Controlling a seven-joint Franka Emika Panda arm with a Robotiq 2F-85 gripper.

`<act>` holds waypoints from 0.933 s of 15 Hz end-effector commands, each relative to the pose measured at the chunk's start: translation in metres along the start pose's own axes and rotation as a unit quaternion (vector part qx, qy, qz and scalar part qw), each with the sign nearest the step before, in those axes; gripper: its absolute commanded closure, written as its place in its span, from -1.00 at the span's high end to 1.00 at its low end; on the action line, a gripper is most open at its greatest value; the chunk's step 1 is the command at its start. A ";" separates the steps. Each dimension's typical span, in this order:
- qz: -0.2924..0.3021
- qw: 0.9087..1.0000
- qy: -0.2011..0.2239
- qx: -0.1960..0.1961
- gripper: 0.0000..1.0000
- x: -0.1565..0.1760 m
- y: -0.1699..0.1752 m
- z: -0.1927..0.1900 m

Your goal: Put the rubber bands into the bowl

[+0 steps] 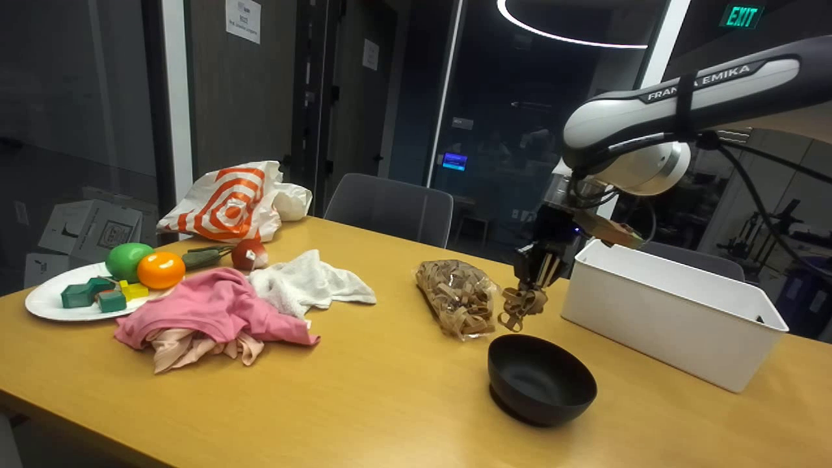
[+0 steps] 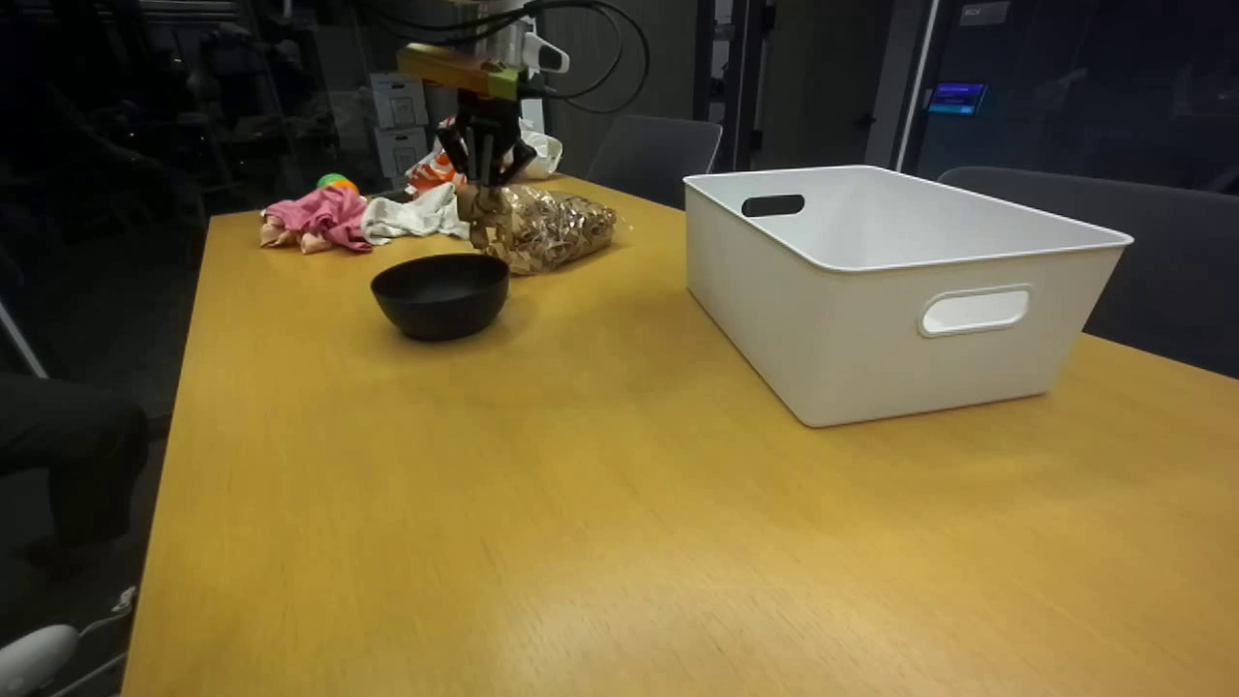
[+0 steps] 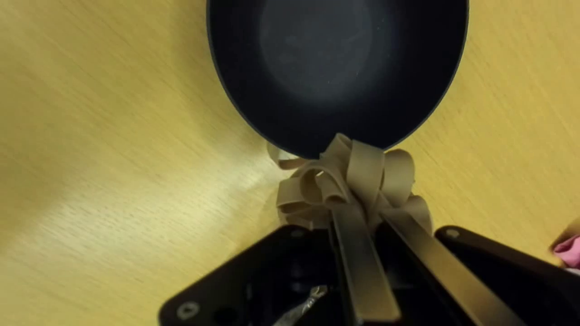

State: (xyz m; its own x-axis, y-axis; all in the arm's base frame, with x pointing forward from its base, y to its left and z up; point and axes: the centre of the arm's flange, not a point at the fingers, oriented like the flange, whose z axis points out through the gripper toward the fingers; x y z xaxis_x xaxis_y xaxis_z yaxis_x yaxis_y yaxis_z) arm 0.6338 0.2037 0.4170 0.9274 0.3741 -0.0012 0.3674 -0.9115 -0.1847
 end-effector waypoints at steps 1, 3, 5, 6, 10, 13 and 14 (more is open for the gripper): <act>0.010 1.000 -0.024 0.004 -0.92 -0.035 0.005 -0.017; 0.011 0.999 -0.039 0.009 -0.91 -0.049 0.003 -0.012; 0.012 0.998 -0.053 0.018 -0.91 -0.060 -0.001 -0.002; 0.012 0.998 -0.057 0.024 -0.92 -0.064 -0.003 0.004; 0.010 0.997 -0.063 0.037 -0.45 -0.072 -0.014 0.030; 0.015 0.997 -0.063 0.031 -0.05 -0.074 -0.015 0.041; 0.015 0.998 -0.060 0.028 0.09 -0.075 -0.015 0.042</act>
State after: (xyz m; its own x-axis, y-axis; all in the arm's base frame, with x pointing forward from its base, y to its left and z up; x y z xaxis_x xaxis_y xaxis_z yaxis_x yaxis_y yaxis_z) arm 0.5697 0.1966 0.3755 0.9137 0.3725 -0.1626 0.3307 -0.9139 -0.2356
